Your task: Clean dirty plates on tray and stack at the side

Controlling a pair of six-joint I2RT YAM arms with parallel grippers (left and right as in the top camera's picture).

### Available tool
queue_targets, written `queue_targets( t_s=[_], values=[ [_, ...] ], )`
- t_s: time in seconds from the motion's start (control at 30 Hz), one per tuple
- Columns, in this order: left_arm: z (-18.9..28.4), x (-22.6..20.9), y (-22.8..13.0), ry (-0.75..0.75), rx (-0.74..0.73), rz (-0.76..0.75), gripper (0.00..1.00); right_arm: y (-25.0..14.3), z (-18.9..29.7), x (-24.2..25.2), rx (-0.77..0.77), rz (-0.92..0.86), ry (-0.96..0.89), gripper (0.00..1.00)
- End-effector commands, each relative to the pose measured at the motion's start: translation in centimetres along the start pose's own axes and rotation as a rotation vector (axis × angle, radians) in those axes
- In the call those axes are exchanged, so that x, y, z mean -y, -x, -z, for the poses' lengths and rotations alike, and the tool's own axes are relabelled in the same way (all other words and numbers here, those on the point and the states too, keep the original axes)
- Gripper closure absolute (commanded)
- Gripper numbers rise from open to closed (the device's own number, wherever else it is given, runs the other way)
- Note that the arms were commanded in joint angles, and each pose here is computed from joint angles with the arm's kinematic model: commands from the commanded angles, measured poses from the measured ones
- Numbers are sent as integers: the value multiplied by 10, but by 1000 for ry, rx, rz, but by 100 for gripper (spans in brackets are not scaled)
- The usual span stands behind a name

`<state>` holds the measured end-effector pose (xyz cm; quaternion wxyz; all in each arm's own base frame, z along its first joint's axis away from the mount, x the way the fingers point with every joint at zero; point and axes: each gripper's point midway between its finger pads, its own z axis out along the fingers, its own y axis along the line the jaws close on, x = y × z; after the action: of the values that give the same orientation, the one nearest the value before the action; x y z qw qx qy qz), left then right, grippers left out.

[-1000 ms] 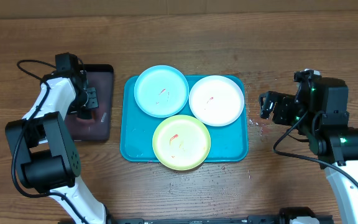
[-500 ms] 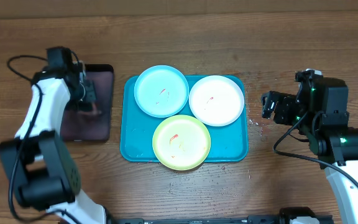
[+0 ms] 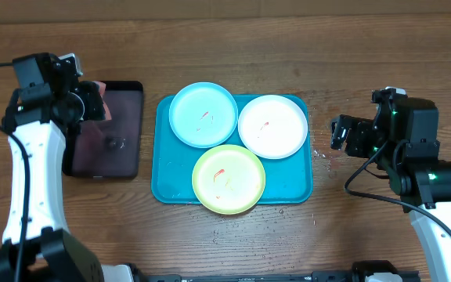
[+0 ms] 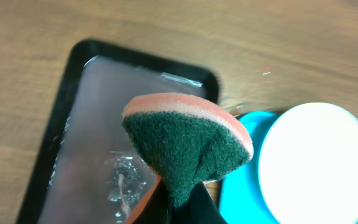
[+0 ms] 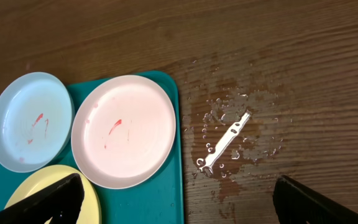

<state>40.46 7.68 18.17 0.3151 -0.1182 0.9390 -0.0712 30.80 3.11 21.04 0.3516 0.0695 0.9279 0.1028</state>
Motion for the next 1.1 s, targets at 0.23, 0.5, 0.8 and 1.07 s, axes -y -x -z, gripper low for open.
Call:
queue_targets(
  t_s=[0.23,0.5,0.8,1.07],
  values=[
    [23,13,-16,-192,138,-18,96,10,7,-3,33,12,3,1],
    [2,-5,-29,-212,143,14,96,10,7,-4,33,12,3,1],
    [-37,-10,-43,-267,69,53,96,10,7,-3,33,12,3,1],
    [-45,-11,-46,-272,53,61,96,10,7,-4,33,12,3,1]
  ],
)
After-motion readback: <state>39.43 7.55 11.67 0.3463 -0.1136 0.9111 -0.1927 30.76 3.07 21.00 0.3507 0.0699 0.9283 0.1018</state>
